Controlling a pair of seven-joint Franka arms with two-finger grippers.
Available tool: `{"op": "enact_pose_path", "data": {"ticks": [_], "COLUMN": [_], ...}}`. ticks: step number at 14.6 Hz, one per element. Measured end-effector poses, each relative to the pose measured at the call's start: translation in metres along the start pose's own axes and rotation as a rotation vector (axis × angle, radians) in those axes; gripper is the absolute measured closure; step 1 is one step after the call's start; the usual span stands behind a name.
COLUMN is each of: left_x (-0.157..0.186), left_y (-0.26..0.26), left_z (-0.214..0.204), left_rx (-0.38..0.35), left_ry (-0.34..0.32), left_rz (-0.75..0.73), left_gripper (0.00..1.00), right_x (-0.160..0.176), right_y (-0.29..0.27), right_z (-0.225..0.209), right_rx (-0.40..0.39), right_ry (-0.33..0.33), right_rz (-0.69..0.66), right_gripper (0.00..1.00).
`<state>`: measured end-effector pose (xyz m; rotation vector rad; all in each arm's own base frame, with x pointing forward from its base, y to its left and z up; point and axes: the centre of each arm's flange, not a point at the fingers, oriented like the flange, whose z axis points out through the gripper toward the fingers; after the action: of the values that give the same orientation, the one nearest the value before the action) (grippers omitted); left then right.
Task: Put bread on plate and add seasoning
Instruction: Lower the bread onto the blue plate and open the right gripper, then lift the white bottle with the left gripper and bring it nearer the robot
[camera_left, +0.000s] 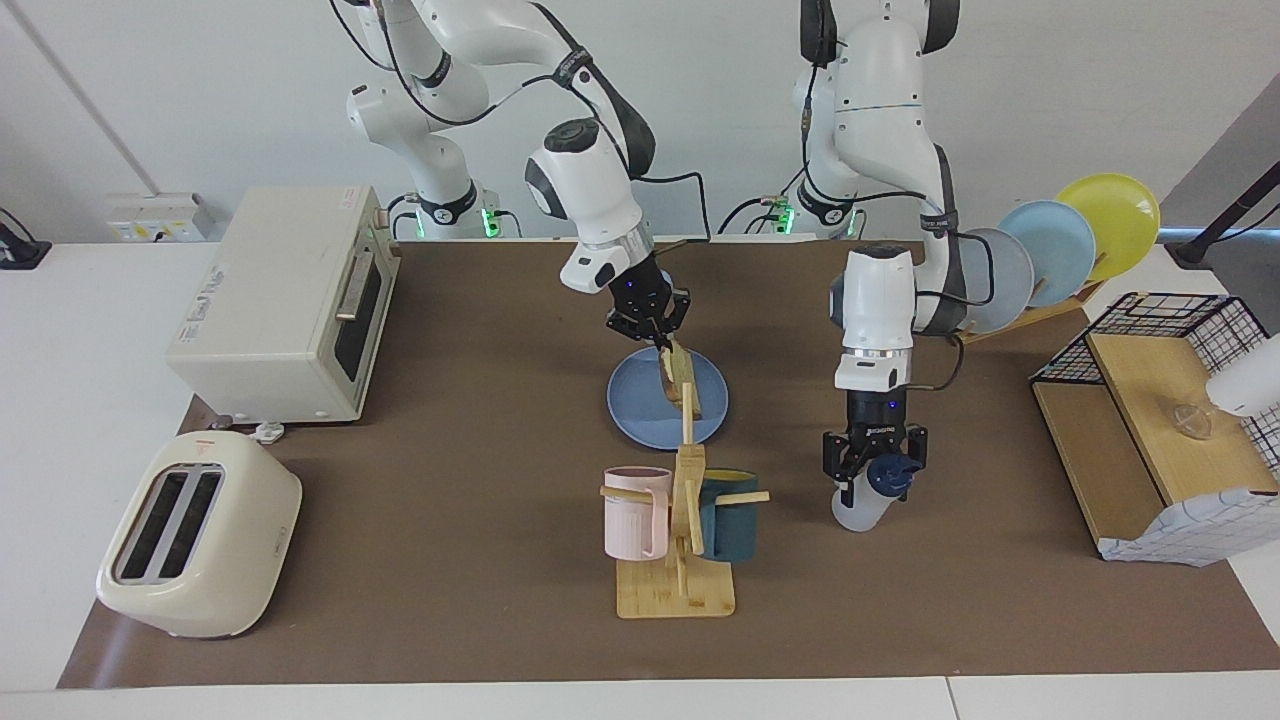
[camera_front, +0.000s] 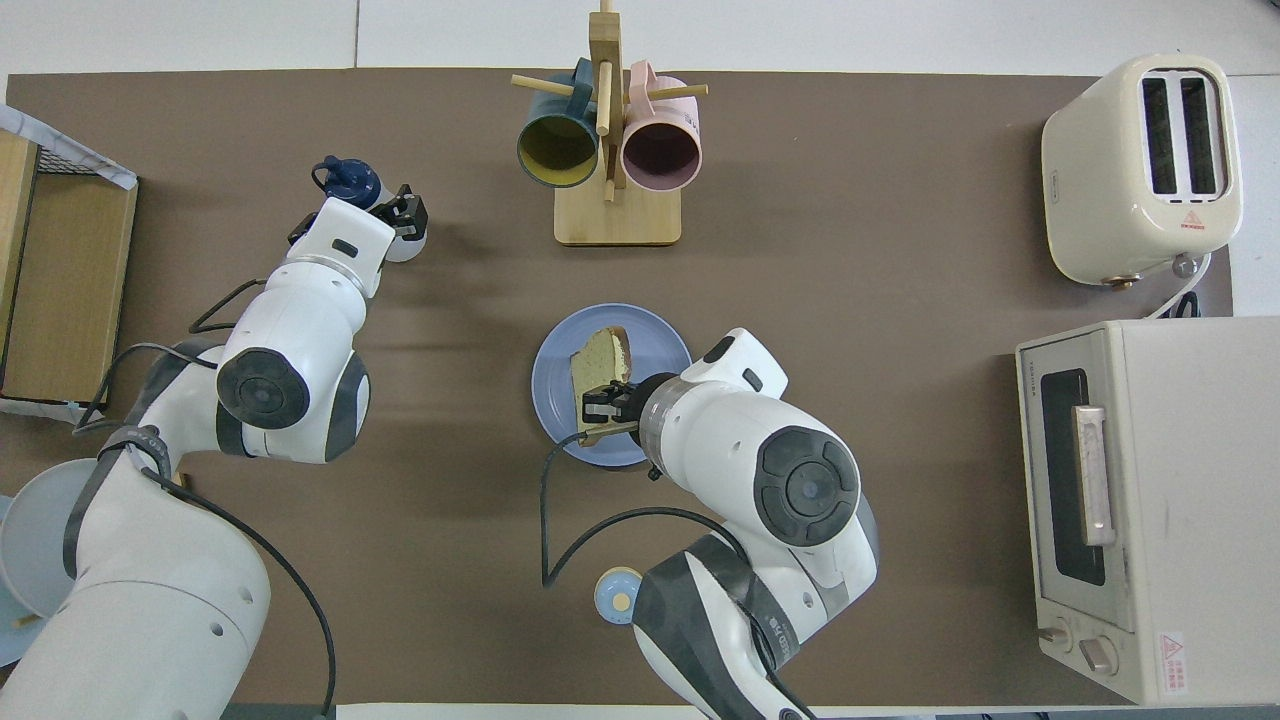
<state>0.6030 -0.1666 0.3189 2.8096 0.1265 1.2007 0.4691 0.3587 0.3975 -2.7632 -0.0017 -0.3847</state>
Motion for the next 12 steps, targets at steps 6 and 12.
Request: {"op": "enact_pose_path", "data": {"ticks": [6, 12], "left_x": [0.002, 0.02], "left_y": [-0.007, -0.016], "left_z": [0.0, -0.006], "left_rx": [0.006, 0.014], "left_ry": [0.02, 0.053], "left_rz": [-0.003, -0.005], "left_gripper": [0.52, 0.59], "right_x": [0.008, 0.015], "right_y": [0.039, 0.065], "right_z": [0.005, 0.006], "right_rx": [-0.025, -0.048], "right_ry": [0.025, 0.025], "right_rz": [-0.021, 0.022], "right_gripper": [0.93, 0.93]}}
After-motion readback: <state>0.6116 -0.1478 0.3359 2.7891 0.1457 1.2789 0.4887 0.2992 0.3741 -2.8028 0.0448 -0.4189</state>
